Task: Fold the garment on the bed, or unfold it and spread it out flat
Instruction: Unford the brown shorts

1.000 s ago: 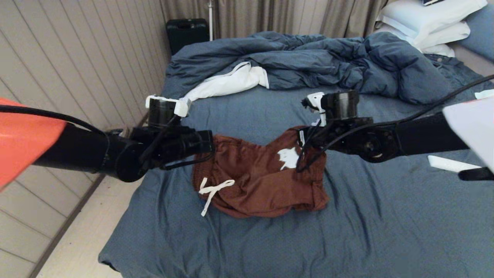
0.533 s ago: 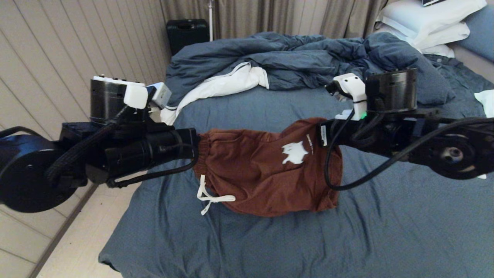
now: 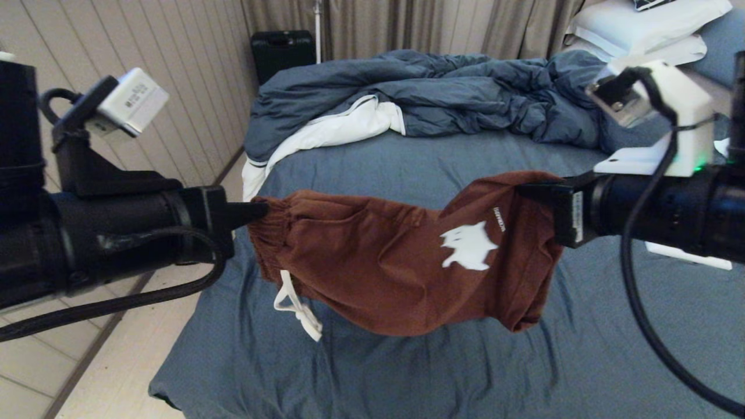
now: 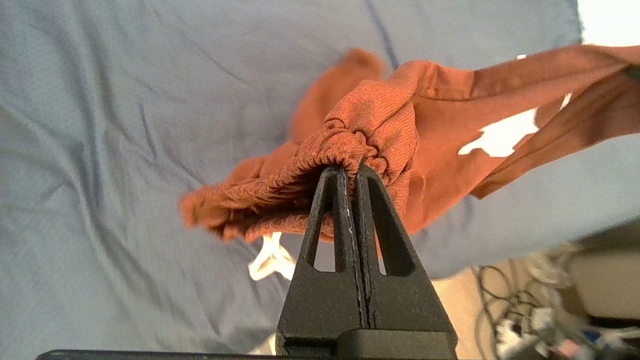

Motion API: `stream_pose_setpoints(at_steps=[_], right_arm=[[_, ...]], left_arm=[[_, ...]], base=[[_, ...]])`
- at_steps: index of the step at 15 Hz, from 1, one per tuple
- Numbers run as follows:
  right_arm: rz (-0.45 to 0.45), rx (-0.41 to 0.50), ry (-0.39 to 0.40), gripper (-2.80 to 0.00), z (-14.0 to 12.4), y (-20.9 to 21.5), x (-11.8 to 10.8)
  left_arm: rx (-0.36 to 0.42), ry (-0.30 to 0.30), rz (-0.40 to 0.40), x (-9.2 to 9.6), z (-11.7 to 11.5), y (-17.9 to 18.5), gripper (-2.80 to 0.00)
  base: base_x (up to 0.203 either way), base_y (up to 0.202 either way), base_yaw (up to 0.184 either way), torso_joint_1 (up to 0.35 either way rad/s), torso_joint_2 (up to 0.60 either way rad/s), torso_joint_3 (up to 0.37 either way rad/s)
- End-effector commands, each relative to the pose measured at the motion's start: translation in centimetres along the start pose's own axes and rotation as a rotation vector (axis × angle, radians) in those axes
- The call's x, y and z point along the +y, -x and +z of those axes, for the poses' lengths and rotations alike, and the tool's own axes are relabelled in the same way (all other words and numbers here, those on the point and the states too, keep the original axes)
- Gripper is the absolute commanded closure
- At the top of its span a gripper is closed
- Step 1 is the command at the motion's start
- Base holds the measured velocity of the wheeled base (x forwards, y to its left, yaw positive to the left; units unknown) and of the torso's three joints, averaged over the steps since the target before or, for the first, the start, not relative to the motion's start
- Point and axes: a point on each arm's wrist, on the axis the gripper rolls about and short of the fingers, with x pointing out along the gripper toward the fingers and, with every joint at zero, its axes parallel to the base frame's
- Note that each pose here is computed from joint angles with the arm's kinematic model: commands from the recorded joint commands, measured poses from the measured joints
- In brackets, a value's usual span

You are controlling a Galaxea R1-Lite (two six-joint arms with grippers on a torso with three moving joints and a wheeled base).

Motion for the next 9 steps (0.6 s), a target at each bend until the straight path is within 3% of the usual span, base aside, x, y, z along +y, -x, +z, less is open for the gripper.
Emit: stream_pose_setpoints(at_steps=[1,6,9], right_arm=[[0.049,-0.07,-0.005,0.0,1.0,4.2,-0.1],[0.132,-0.157,-0.011,0.0,1.9,7.8,0.0],[0.144,-0.154,-0.01,0.0,2.3,9.3,-0.5]], left_arm=[[-0.051,0.012,-0.06,-0.6,1.1,4.3,0.0],[-0.082,-0.001,-0.111,-2.2,2.6,8.2,0.0],[-0.09,-0.02,-0.124,-3.6,2.7,8.8,0.0]], base=[[0.0,0.0,0.0,0.0,0.0,0.0],[0.0,0.0,0.0,0.0,0.0,0.0],[0.0,0.0,0.0,0.0,0.0,0.0]])
